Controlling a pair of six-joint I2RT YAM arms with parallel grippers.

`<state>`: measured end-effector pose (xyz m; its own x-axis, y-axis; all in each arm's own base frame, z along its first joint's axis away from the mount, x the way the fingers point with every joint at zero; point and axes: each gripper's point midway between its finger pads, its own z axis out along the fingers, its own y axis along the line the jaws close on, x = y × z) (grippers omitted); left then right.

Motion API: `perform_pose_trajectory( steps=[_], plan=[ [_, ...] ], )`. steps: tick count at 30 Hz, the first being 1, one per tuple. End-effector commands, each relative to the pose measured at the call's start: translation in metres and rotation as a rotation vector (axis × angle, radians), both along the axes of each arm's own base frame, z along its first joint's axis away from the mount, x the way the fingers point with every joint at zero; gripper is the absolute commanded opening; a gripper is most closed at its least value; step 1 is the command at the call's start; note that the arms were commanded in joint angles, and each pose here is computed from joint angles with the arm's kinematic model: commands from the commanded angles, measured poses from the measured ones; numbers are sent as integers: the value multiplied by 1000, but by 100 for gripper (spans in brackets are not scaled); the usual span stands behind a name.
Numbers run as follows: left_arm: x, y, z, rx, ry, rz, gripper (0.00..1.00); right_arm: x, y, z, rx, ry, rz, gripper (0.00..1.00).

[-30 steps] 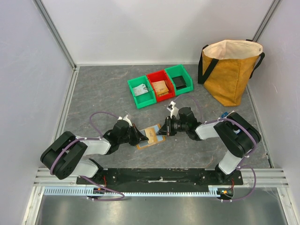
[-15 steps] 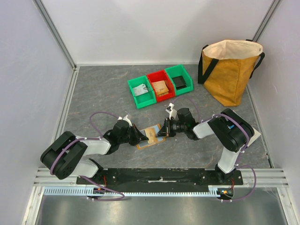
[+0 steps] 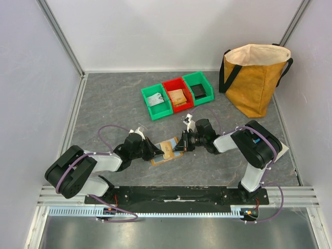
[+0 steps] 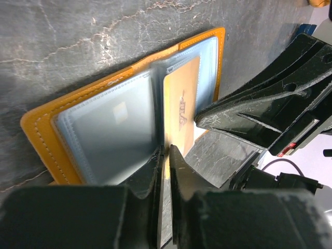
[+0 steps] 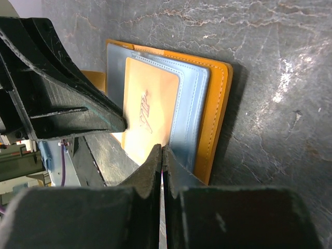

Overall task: Take the credit cards out of the card holder
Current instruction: Remove the credit card from the card holder.

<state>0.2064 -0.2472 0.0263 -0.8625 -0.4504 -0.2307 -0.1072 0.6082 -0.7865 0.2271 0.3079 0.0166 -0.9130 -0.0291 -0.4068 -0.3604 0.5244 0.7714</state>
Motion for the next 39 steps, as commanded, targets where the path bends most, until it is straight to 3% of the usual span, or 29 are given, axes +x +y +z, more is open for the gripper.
perform_pose_trajectory(
  steps=[1, 8, 16, 26, 27, 33, 39],
  plan=[
    [3, 0, 6, -41, -20, 20, 11, -10, -27, -41, -178, 58, -43, 5],
    [0, -2, 11, -60, -61, -15, 2, -10, -28, -44, -190, 64, -40, 5],
    [-3, 3, 8, -43, -45, -2, 2, -10, -41, -57, -282, 71, -63, 4],
    [-6, 15, 0, 5, -21, 27, 2, -8, -40, -54, -274, 62, -62, 2],
    [-5, 14, 1, 0, -27, 23, 3, -8, -40, -54, -273, 59, -61, 2],
    [4, 6, 11, -28, -59, 15, 37, -8, -39, -53, -267, 60, -56, 2],
    [11, 3, 12, -19, -67, 20, 39, -8, -38, -52, -263, 56, -55, 3]
  ],
)
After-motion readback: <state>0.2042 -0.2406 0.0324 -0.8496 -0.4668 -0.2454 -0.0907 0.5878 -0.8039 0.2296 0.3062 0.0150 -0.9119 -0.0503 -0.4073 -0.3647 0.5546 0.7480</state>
